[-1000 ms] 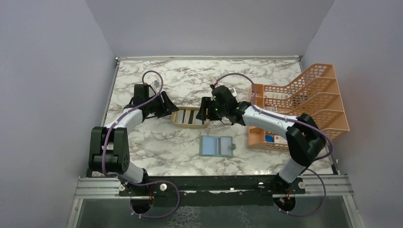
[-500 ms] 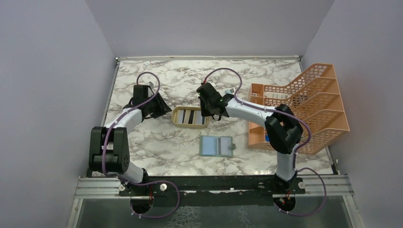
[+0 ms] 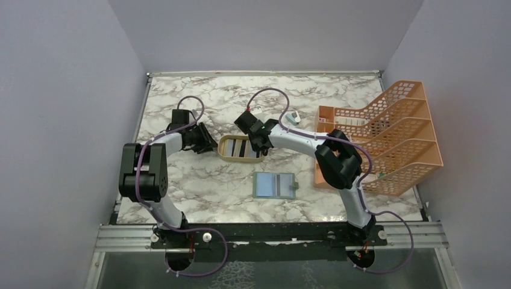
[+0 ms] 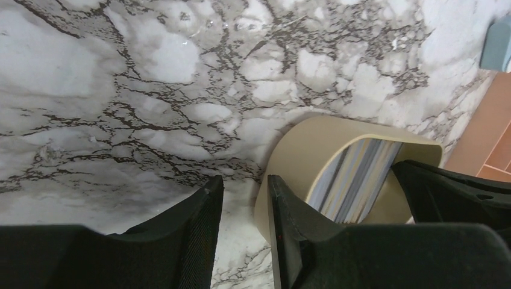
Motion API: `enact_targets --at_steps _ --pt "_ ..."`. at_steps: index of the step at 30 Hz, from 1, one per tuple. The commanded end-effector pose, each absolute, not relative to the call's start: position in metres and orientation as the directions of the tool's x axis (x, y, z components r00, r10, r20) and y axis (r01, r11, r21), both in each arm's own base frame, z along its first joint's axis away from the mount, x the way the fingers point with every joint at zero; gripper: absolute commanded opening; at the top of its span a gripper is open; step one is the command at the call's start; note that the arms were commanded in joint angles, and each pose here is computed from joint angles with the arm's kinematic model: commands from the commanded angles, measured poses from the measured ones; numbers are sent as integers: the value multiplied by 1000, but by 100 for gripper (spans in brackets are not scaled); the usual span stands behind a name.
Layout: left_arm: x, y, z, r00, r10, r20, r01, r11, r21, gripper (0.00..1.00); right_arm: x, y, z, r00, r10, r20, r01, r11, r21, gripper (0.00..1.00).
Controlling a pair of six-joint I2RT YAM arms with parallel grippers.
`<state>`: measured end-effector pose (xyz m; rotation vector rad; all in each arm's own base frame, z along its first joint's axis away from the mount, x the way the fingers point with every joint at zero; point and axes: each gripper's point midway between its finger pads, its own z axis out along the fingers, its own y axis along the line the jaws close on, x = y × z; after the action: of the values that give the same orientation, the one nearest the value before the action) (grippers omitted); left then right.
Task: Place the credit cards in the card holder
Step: Adjust the credit card in the storage box.
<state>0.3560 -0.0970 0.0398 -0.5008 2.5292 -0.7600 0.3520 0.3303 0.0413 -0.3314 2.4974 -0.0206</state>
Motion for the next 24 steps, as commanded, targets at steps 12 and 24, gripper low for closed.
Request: enact_targets --at_steps 12,24 --pt "352 -114 28 -881 -421 -215 -186 727 -661 35 338 350 6 -798 -308 -519 -275 951 -141 8" --pt "350 -120 26 -889 -414 -194 -179 705 -686 35 332 393 -14 -824 -253 -507 -316 948 41 8"
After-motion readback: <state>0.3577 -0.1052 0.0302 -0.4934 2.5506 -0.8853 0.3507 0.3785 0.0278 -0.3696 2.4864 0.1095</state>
